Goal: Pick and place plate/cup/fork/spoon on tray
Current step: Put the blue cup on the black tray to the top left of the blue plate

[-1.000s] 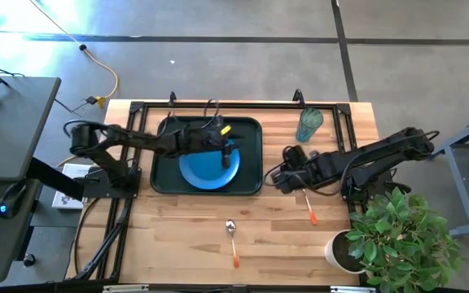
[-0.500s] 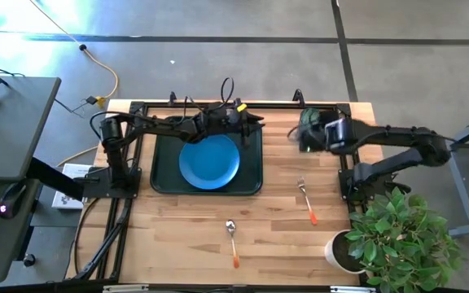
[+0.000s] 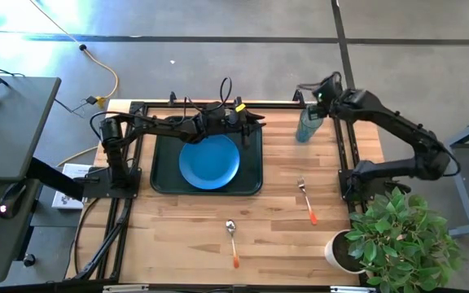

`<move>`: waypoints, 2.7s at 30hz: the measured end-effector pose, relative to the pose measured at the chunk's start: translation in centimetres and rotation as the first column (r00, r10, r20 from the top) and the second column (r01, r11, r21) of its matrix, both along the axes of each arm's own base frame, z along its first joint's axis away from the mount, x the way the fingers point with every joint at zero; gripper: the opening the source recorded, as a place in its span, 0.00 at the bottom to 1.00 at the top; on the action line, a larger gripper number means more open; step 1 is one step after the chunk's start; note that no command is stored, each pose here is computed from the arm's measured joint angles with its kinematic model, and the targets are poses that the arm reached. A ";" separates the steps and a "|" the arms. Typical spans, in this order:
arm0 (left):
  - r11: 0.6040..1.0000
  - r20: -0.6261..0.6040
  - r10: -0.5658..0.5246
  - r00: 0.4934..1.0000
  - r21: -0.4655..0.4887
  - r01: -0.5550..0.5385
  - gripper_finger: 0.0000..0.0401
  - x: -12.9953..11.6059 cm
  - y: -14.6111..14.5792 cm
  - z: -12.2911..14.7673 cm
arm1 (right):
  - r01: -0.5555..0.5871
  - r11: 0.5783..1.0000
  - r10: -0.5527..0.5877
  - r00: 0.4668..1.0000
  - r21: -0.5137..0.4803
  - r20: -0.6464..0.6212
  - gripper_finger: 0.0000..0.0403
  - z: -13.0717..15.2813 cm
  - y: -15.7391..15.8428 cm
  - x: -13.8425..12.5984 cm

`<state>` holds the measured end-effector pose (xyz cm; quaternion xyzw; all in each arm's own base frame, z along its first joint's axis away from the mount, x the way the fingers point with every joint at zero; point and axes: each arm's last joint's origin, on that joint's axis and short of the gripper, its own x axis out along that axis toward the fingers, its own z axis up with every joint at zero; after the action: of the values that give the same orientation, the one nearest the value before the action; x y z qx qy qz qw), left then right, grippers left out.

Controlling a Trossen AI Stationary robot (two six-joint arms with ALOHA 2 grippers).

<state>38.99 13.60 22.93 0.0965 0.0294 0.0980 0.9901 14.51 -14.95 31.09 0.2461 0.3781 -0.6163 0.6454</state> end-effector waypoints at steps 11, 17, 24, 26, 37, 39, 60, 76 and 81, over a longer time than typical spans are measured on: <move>1.000 -0.015 0.000 1.000 0.010 0.000 0.42 0.2 0.1 -0.7 | -0.045 0.991 0.031 0.993 0.126 0.110 0.46 -0.2 -1.3 -1.2; 0.999 -0.036 0.008 0.999 0.038 -0.007 0.57 0.8 0.3 -2.5 | -0.059 0.982 0.047 0.996 0.182 0.071 0.46 -1.4 -2.1 -0.3; 0.993 -0.044 0.076 0.996 0.091 -0.071 0.62 0.7 0.5 -2.5 | -0.047 0.964 0.049 0.999 0.263 0.001 0.45 -3.5 -3.2 0.9; 0.992 -0.042 0.086 0.995 0.092 -0.082 0.62 0.7 0.6 -2.5 | -0.048 0.961 0.053 0.999 0.274 -0.010 0.43 -3.8 -3.4 1.0; 0.991 -0.008 0.114 0.993 0.067 -0.113 0.62 0.7 0.6 -2.2 | -0.102 0.938 0.101 0.995 0.331 0.021 0.04 -4.3 -3.5 1.4; 0.993 -0.008 0.101 0.995 0.066 -0.100 0.62 0.7 0.6 -2.2 | -0.126 0.938 0.121 0.992 0.324 0.036 0.03 -4.1 -3.3 1.7; 0.998 -0.010 -0.011 1.000 0.065 0.012 0.98 2.5 -0.2 0.3 | -0.434 0.898 0.384 0.848 0.065 0.364 0.00 5.0 2.6 4.6; 0.998 -0.070 0.046 0.996 0.049 -0.043 1.00 3.6 -0.1 1.9 | -0.528 0.849 0.472 0.768 0.013 0.433 0.00 4.4 1.4 7.4; 0.997 -0.102 0.072 0.992 0.043 -0.068 1.00 3.5 0.2 1.6 | -0.536 0.844 0.483 0.763 0.003 0.428 0.00 4.1 1.1 8.0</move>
<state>42.48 13.77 24.57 0.1200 0.0821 0.1279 0.9811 22.52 -13.86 35.19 0.2979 0.3241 -0.3263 0.8365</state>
